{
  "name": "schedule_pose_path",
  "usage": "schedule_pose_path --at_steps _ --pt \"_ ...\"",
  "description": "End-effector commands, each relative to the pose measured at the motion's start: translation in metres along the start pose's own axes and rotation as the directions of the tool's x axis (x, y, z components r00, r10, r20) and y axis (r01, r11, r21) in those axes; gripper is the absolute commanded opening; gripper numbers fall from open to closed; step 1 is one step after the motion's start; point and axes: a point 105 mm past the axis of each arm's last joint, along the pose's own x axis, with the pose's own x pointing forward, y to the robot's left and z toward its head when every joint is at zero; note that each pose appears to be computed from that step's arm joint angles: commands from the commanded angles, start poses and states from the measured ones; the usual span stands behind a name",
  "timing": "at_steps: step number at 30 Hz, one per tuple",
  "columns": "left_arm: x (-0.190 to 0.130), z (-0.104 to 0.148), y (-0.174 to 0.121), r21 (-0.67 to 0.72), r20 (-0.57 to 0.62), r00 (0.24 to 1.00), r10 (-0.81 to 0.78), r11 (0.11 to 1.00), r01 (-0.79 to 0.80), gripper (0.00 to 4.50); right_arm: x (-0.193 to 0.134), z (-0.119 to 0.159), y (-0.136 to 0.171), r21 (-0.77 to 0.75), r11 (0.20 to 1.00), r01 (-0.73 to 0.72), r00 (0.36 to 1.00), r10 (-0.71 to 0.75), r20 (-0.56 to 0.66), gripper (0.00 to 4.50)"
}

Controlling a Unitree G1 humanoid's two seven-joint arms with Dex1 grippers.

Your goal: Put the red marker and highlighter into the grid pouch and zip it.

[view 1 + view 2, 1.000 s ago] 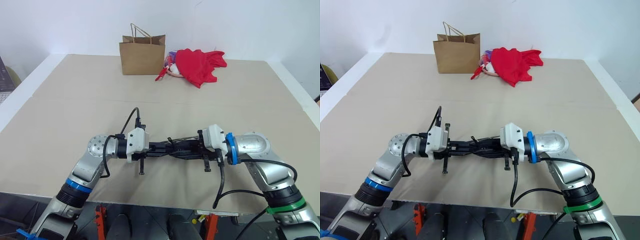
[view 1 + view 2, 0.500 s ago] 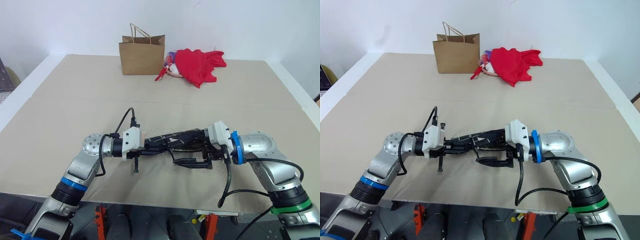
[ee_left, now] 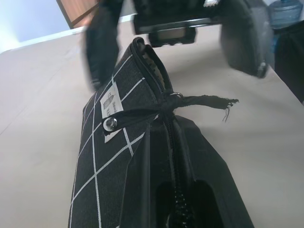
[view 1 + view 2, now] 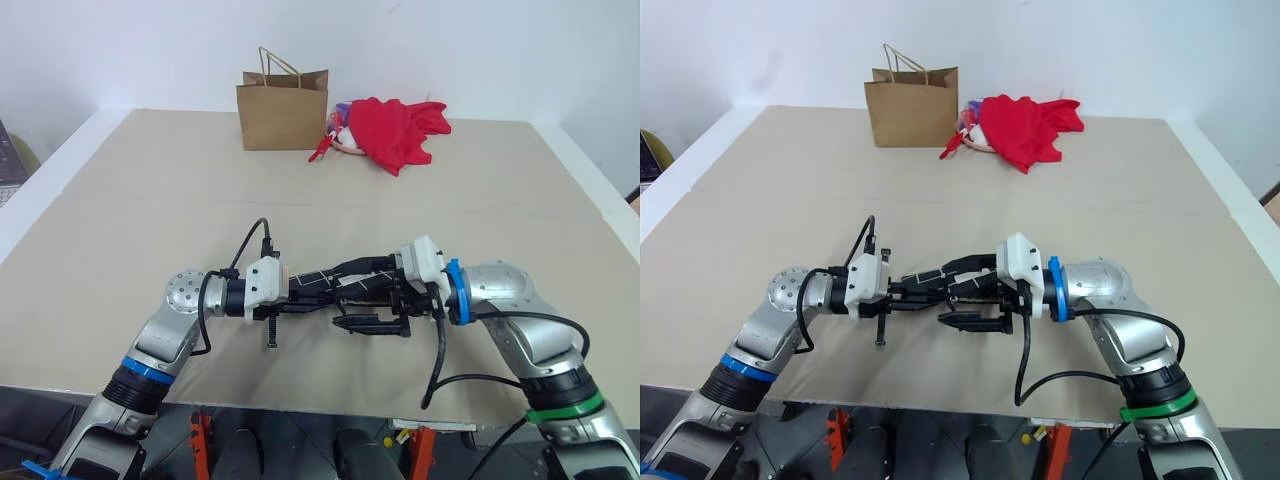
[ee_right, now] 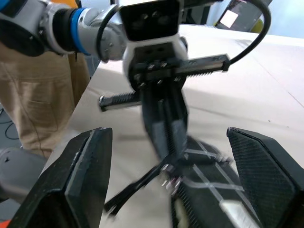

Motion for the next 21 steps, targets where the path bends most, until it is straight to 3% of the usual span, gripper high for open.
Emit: schedule_pose_path --at_steps 1,11,14,18,19,21 --pt "-0.0001 0.0086 0.0006 0.037 0.020 1.000 0.006 0.999 -0.007 0.00 0.0049 0.0109 -0.0080 0.015 1.000 0.015 1.000 -0.015 0.010 4.16" --pt "-0.0010 0.0083 -0.0005 0.036 0.018 1.000 0.012 0.999 -0.012 0.00 0.0109 0.0051 -0.0097 0.113 0.994 -0.003 0.999 0.009 -0.048 4.16" --pt "-0.0014 0.0083 0.0000 0.037 0.017 1.000 0.014 0.999 -0.014 0.00 0.0125 0.0043 -0.0113 0.125 0.992 0.006 0.999 -0.001 -0.043 3.32" --pt "-0.0022 0.0085 -0.0001 0.040 0.014 1.000 0.014 0.999 -0.014 0.00 0.0121 0.0054 -0.0146 0.147 0.989 0.025 0.999 -0.022 -0.024 1.44" --pt "-0.0026 0.0083 -0.0001 0.040 0.013 1.000 0.014 0.999 -0.015 0.00 0.0119 0.0057 -0.0154 0.151 0.988 0.029 0.999 -0.026 -0.019 0.77" --pt "-0.0030 0.0080 0.0000 0.040 0.011 1.000 0.015 0.999 -0.015 0.00 0.0114 0.0056 -0.0160 0.154 0.988 0.032 0.999 -0.030 -0.018 0.05"
